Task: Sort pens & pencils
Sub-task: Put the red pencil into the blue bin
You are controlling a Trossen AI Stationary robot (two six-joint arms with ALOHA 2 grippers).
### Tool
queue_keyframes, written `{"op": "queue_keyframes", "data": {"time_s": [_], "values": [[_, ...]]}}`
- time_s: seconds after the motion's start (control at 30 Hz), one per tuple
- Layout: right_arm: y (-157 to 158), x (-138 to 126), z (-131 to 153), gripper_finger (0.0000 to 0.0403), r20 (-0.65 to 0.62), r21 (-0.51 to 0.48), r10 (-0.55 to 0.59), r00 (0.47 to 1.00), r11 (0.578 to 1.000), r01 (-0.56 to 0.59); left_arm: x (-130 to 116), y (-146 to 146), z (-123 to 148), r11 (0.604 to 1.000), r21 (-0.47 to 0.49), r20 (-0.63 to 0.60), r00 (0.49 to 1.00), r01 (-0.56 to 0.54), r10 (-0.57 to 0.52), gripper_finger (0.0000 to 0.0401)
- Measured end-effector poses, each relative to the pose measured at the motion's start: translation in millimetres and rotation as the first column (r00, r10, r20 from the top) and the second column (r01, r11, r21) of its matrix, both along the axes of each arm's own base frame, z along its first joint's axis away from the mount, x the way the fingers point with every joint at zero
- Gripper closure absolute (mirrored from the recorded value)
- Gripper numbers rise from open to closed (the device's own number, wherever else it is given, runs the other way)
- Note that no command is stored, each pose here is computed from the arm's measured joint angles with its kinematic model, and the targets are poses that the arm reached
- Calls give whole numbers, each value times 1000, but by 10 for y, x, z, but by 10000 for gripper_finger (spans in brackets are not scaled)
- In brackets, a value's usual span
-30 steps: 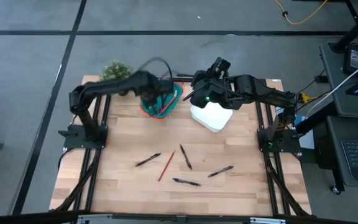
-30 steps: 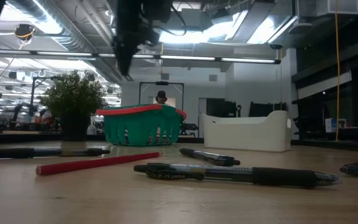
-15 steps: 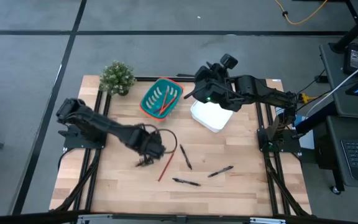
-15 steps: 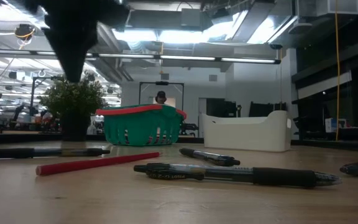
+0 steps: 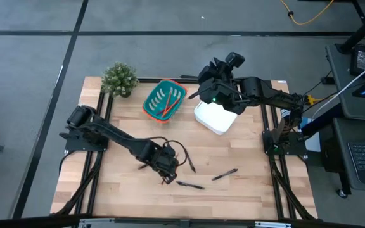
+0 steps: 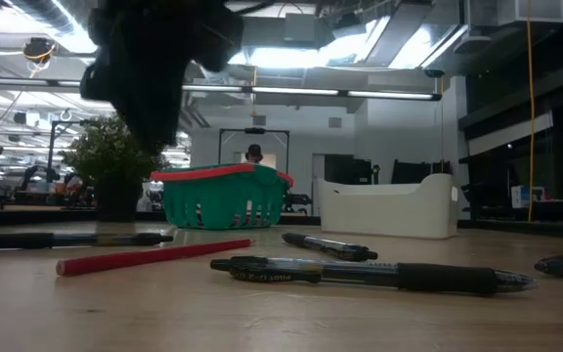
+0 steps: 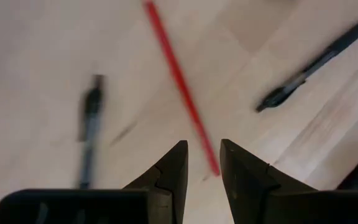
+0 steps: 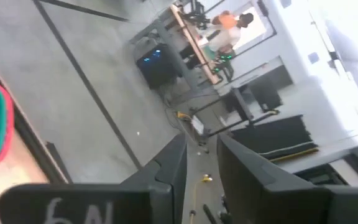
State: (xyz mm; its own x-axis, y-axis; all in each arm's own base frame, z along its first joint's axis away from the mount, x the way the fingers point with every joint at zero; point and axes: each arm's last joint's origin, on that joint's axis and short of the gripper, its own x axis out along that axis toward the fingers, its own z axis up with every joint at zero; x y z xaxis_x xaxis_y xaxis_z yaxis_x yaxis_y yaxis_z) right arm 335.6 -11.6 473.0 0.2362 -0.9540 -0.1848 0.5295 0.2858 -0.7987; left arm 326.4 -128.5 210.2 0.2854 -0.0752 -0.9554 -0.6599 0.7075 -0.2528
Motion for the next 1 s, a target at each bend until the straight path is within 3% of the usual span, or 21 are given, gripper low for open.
{"op": "queue_keyframes", "data": {"time_s": [0.23, 0.57, 1.0], "values": [[20, -18, 13, 312, 11, 8, 10, 1000, 1000, -10, 157, -12, -243, 997, -22, -4, 998, -67, 67, 314], [279, -18, 8, 312, 22, 18, 91, 996, 996, -91, 266, 114, -510, 991, 3, -68, 989, -134, 134, 314], [393, -24, 7, 312, 5, 11, 125, 992, 992, -125, 309, 111, -553, 987, -27, -57, 986, -157, 155, 314]]}}
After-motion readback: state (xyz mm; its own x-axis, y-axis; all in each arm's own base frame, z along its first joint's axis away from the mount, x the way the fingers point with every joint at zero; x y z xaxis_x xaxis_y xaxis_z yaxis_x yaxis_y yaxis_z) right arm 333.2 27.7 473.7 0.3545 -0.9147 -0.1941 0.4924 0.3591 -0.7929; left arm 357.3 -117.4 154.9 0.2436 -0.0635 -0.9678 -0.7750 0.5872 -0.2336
